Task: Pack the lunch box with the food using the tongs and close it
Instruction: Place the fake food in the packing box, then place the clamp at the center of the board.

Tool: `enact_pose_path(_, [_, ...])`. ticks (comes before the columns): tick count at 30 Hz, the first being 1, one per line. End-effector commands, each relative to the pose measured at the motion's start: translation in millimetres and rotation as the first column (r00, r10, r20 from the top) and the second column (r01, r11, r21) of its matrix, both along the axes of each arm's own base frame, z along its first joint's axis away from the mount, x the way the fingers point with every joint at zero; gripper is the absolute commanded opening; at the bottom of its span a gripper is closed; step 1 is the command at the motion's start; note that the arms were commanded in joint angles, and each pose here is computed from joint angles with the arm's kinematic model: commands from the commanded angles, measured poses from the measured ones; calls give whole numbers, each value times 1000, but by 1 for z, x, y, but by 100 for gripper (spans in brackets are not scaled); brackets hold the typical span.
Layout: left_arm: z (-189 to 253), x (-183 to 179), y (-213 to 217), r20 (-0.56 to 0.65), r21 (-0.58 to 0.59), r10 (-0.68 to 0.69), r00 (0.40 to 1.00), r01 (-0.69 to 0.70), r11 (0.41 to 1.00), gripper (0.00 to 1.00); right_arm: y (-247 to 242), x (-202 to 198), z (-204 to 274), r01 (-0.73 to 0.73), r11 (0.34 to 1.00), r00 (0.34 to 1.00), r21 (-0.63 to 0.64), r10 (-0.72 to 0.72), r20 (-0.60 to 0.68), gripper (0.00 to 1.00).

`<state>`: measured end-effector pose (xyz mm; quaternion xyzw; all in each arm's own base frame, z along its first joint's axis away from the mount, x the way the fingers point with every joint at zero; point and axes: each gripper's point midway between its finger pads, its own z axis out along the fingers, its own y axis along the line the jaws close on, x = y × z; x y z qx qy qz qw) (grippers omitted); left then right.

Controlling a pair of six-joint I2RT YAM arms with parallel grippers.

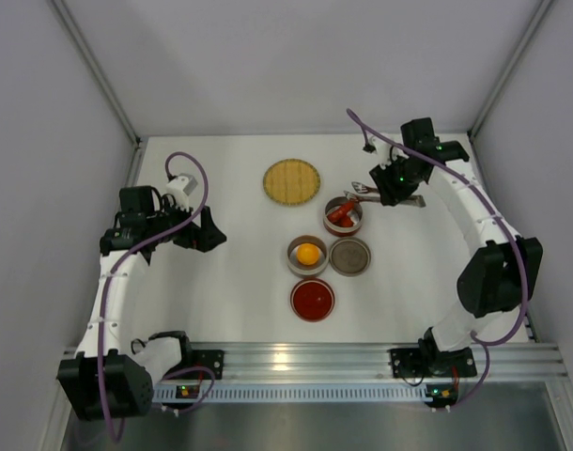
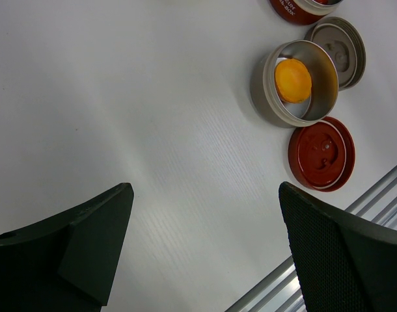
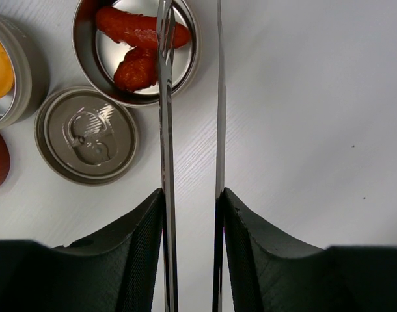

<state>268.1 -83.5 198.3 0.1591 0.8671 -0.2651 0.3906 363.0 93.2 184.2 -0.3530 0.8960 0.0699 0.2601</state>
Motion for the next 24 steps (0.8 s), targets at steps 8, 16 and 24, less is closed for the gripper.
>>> enact_pose_path(8, [18, 7, -4, 57, -23, -15, 998, 17, 1000, 98, 9, 18, 62, 9, 994, 986, 105, -27, 167, 38])
enact_pose_path(16, [29, 4, -5, 84, -22, -13, 996, 15, 1000, 98, -19, 18, 115, 140, 948, 945, 286, -214, 247, 36])
enact_pose_path(24, [27, 5, -3, 77, -18, 0, 997, 1, 1000, 98, -122, 48, 76, 443, 829, 820, 343, -528, 219, 35])
